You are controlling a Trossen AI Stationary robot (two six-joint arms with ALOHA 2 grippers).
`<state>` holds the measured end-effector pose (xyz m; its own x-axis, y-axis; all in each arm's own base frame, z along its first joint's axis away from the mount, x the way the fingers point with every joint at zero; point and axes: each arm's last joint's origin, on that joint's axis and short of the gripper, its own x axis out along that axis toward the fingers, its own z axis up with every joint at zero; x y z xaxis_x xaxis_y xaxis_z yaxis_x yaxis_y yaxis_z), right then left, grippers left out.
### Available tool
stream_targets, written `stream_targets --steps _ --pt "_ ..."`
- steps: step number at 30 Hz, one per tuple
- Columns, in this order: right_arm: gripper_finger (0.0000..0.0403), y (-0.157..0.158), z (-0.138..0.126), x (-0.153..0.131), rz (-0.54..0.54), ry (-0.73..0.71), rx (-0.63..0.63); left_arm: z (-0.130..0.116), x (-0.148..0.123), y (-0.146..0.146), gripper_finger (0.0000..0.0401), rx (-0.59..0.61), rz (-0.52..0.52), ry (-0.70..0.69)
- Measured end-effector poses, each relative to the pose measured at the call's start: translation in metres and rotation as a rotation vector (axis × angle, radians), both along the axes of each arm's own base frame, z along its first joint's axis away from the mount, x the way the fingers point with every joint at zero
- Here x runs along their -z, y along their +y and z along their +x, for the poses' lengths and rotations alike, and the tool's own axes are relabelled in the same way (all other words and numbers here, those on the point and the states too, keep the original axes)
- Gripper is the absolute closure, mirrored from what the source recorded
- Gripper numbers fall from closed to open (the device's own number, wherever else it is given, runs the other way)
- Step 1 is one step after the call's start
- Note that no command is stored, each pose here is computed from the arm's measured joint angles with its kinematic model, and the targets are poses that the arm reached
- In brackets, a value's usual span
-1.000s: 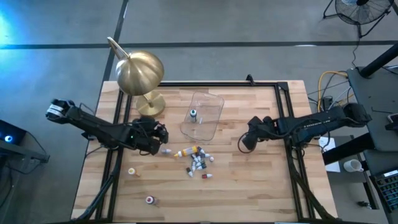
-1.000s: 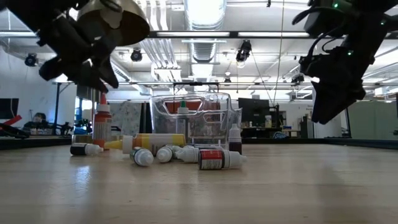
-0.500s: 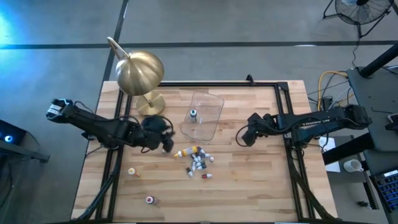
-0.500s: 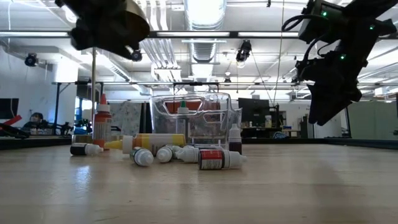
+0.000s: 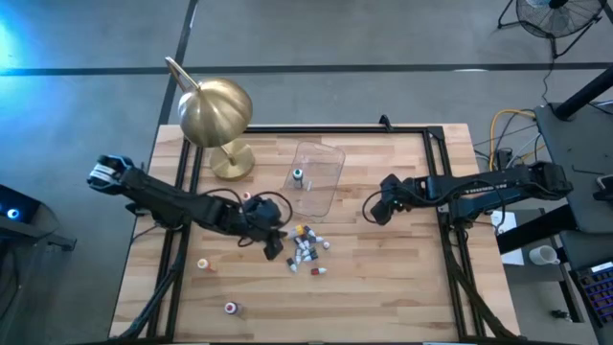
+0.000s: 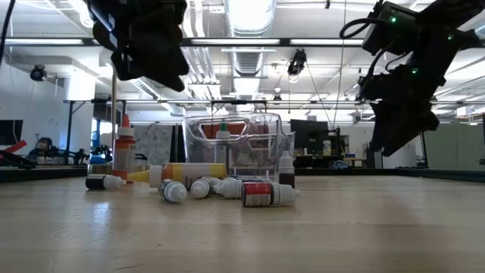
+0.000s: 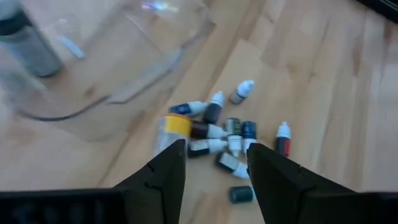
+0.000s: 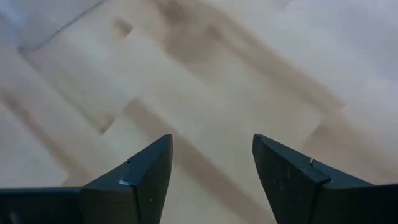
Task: Pick & Place food coloring
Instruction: Move the large yellow food coloring bottle to the lower left of the table
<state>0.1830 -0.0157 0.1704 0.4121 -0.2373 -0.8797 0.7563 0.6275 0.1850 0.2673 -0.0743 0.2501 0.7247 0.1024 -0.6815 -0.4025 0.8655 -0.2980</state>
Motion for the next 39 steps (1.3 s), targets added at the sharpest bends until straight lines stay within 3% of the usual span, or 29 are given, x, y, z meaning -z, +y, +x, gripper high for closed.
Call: stream_targets --steps 11,20,27,34,39 --pt "0.0188 0.006 -0.009 0.016 0.087 0.039 0.009 0.016 -0.012 -0.012 0.0256 0.025 -0.034 -0.021" --pt "0.0188 0.006 -0.018 0.028 0.093 0.076 0.035 0.017 -0.007 -0.014 0.0256 -0.068 -0.132 -0.017" --pt "0.0188 0.006 -0.021 0.040 0.106 0.018 0.133 0.017 -0.008 -0.014 0.0256 -0.080 -0.126 -0.024" --pt "0.0188 0.005 -0.024 0.047 0.159 -0.056 0.286 0.016 -0.007 -0.013 0.0256 -0.009 -0.049 0.001" --pt "0.0188 0.005 -0.021 0.044 0.176 -0.070 0.314 0.000 -0.013 -0.010 0.0256 0.009 -0.032 0.069"
